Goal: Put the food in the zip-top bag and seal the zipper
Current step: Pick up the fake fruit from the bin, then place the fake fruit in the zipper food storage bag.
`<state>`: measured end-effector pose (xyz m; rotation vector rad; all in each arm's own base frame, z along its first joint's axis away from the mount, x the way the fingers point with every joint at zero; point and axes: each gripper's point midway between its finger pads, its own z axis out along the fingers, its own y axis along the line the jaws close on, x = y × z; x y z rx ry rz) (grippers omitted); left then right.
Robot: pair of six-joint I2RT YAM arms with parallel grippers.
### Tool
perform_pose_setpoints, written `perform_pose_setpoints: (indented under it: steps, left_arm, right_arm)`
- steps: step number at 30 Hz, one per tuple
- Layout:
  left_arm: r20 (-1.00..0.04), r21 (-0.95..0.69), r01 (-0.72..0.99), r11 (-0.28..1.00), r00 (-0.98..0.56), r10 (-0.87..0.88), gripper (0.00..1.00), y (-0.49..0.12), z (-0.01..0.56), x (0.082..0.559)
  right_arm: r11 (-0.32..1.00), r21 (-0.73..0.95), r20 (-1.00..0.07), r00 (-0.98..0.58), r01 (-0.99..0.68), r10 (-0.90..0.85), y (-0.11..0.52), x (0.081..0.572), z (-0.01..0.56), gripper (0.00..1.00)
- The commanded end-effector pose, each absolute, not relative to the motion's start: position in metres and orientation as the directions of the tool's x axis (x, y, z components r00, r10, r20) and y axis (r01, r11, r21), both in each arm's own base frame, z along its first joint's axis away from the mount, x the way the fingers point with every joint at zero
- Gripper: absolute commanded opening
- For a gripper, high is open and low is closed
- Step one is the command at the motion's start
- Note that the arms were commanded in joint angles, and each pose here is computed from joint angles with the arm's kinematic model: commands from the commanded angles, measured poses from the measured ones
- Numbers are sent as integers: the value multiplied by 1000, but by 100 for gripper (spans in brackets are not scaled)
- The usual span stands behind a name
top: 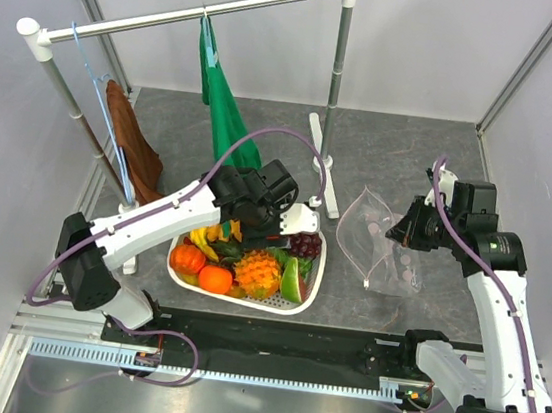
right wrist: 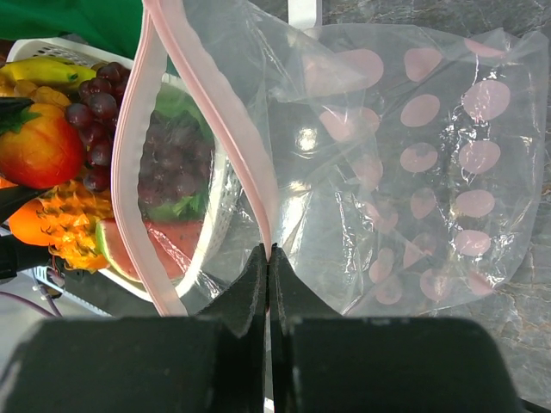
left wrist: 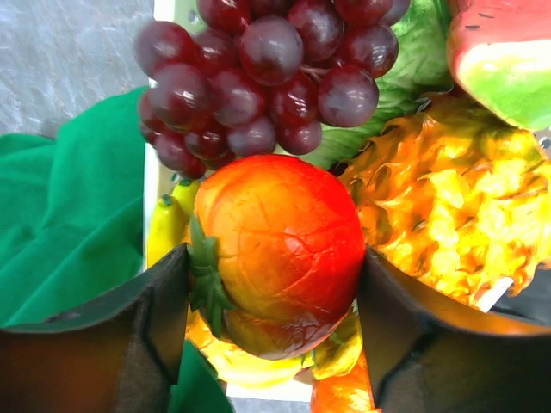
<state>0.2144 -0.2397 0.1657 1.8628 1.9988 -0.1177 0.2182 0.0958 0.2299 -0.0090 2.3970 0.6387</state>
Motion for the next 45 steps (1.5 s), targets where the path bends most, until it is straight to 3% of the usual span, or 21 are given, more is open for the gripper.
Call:
perform_pose_setpoints:
  steps: [1, 4, 12, 17, 23, 32, 34, 37, 38, 39, 41, 45]
  left_arm:
    - [-417, 256, 960, 109, 8, 909, 53, -253, 199, 221]
    - [-463, 243, 962, 122, 5, 886, 44, -259, 216, 217]
    - [-737, 78, 991, 106, -14, 676, 42, -315, 299, 187]
    - [-844, 9, 999, 37, -12, 537, 41, -364, 344, 167]
    - [-870, -37, 999, 3, -34, 493, 42, -419, 338, 161]
    - [-820, -112, 989, 97, -147, 553, 49, -447, 290, 183]
    - [-796, -95, 985, 147, -164, 583, 52, -441, 276, 192]
    - [-777, -93, 980, 178, -183, 602, 77, -431, 269, 195]
    - [-776, -96, 978, 183, -189, 602, 90, -428, 270, 195]
    - [-782, -93, 978, 186, -187, 595, 94, -424, 275, 194]
    - [-785, -100, 976, 193, -197, 587, 100, -418, 278, 194]
    - [-794, -127, 964, 235, -241, 557, 100, -403, 287, 200]
  right_arm:
    - [869, 461, -615, -770, -179, 168, 99, 221, 236, 0]
    - [869, 462, -616, -770, -178, 169, 99, 221, 237, 0]
    - [828, 524, -597, -780, -199, 190, 111, 221, 241, 0]
    - [789, 580, -568, -795, -204, 212, 121, 222, 243, 0]
    - [760, 610, -566, -795, -224, 220, 128, 221, 251, 0]
    - [723, 646, -561, -795, -245, 232, 134, 213, 265, 0]
    - [728, 639, -568, -790, -249, 229, 133, 213, 266, 0]
    - [721, 645, -567, -791, -253, 230, 134, 211, 268, 0]
    - [717, 647, -568, -791, -258, 228, 135, 210, 269, 0]
    - [714, 650, -568, -791, -260, 229, 136, 210, 271, 0]
    - [704, 659, -568, -789, -265, 234, 137, 210, 275, 0]
    - [678, 679, -574, -780, -281, 250, 142, 209, 285, 0]
